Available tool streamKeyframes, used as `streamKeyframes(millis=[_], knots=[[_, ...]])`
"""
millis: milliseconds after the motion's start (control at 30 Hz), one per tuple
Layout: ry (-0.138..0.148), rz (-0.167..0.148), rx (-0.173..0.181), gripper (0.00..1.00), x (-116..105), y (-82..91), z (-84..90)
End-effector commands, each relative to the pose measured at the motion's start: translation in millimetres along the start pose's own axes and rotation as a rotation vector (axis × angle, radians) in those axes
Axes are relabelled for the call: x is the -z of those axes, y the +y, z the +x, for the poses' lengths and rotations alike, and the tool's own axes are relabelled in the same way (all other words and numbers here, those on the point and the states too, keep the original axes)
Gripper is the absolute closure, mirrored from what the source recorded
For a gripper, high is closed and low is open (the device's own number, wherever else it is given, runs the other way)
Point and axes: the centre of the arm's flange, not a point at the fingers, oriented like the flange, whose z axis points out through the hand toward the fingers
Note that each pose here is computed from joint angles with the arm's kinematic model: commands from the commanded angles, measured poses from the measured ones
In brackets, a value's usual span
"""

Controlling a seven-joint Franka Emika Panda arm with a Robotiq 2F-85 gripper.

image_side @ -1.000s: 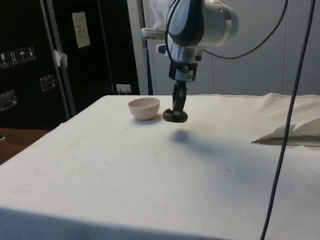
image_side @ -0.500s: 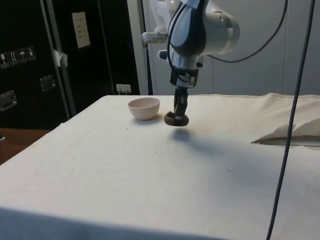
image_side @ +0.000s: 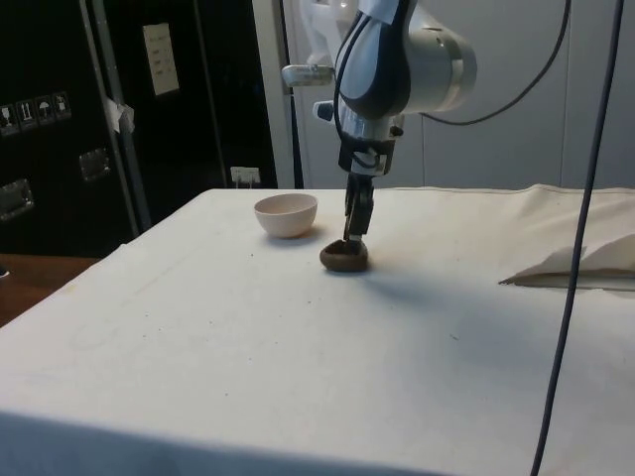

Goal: Pour the coffee beans from the cup into the bowl.

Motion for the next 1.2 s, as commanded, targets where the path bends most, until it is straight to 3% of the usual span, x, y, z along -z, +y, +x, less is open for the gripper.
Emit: streamKeyframes(millis=[0,133,167,233,300,333,600,800,1167], knots=[[-0.021,-0.023,0.001,0.53,-8.3,1.6,-8.0],[-0.02,-0.024,0.001,0.32,-8.1,2.0,-8.0],[-0.022,-0.024,0.0,0.22,-8.3,2.2,-8.6],[-0.021,-0.024,0.002,0.11,-8.2,1.8,-8.3],[0.001,-0.002,0.001,0.0,0.2,0.0,0.4],[-0.009,-0.02,-0.001,0.0,-2.5,2.1,-5.9],[0.039,-0.01,-0.006,0.0,19.6,1.7,1.9],[0.063,-0.012,-0.011,0.0,36.5,3.4,-1.2],[0.136,-0.019,-0.019,0.0,70.0,5.5,5.3]])
